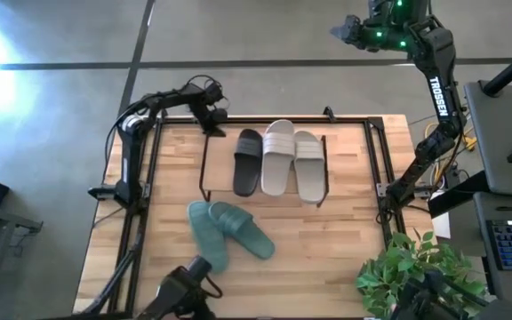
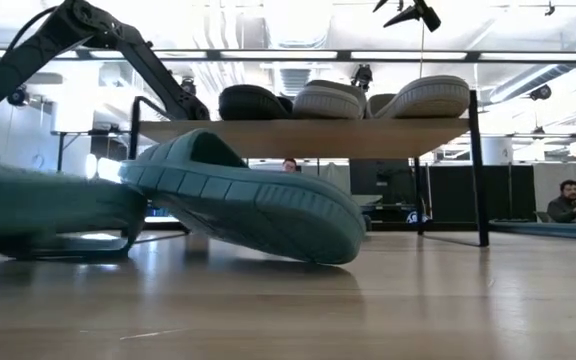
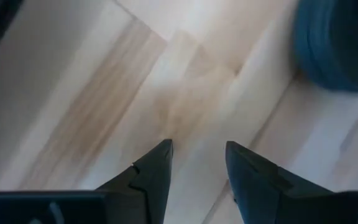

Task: Pick and place slides into the shelf
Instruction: Adjust the shelf, then put the black slide on the shelf

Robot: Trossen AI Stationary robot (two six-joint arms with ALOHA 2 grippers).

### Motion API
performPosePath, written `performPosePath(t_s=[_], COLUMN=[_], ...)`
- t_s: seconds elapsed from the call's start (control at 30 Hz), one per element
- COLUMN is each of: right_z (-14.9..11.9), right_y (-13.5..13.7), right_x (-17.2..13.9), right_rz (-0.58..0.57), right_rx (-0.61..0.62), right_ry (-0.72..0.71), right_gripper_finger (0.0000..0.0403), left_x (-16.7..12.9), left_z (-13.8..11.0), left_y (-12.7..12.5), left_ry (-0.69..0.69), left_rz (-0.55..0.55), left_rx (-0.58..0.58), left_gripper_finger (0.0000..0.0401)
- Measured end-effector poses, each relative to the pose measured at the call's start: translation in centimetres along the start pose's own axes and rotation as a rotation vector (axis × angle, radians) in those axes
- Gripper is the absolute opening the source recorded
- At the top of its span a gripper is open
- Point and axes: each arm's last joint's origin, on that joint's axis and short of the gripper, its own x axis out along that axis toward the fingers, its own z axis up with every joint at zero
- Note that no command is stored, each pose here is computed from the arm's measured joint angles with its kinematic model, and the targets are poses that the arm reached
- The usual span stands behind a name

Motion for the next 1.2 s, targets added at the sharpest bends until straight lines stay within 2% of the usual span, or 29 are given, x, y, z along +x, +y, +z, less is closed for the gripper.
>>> performPosePath(t_s=[0.1, 0.17, 0.33, 0.6, 0.7, 0.83, 1.0, 1.13, 1.2], right_z=[-0.2, -0.5, -1.0, -1.9, -2.5, -2.8, -2.7, -2.8, -2.8], right_y=[-0.1, -0.3, -0.7, -1.2, -1.4, -1.4, -1.3, -1.2, -1.1], right_x=[0.0, 0.0, -0.1, -0.2, -0.5, -1.0, -1.0, -1.1, -1.0], right_rz=[-0.014, -0.032, -0.073, -0.132, -0.164, -0.171, -0.169, -0.163, -0.164], right_rx=[0.001, 0.011, 0.040, 0.075, 0.090, 0.061, 0.057, 0.046, 0.063], right_ry=[0.021, 0.048, 0.098, 0.185, 0.237, 0.257, 0.253, 0.256, 0.256], right_gripper_finger=[0.0187, 0.0187, 0.0187, 0.0187, 0.0187, 0.0187, 0.0187, 0.0187, 0.0187], left_x=[-1.0, -1.9, -2.7, -3.3, -4.0, -4.6, -4.0, -3.2, -3.0], left_z=[0.1, 0.5, 1.0, 1.0, 1.2, 1.3, 1.3, 1.8, 2.4], left_y=[-0.3, -0.6, -0.6, -0.3, 0.1, 0.0, 0.3, 0.9, 1.4], left_ry=[-0.046, -0.106, -0.177, -0.194, -0.235, -0.297, -0.290, -0.273, -0.283], left_rz=[-0.006, 0.019, 0.050, 0.053, 0.023, -0.091, -0.079, -0.086, -0.115], left_rx=[0.151, 0.197, 0.229, 0.330, 0.335, 0.352, 0.386, 0.338, 0.274], left_gripper_finger=[0.0139, 0.0139, 0.0139, 0.0139, 0.0139, 0.0139, 0.0139, 0.0139, 0.0139])
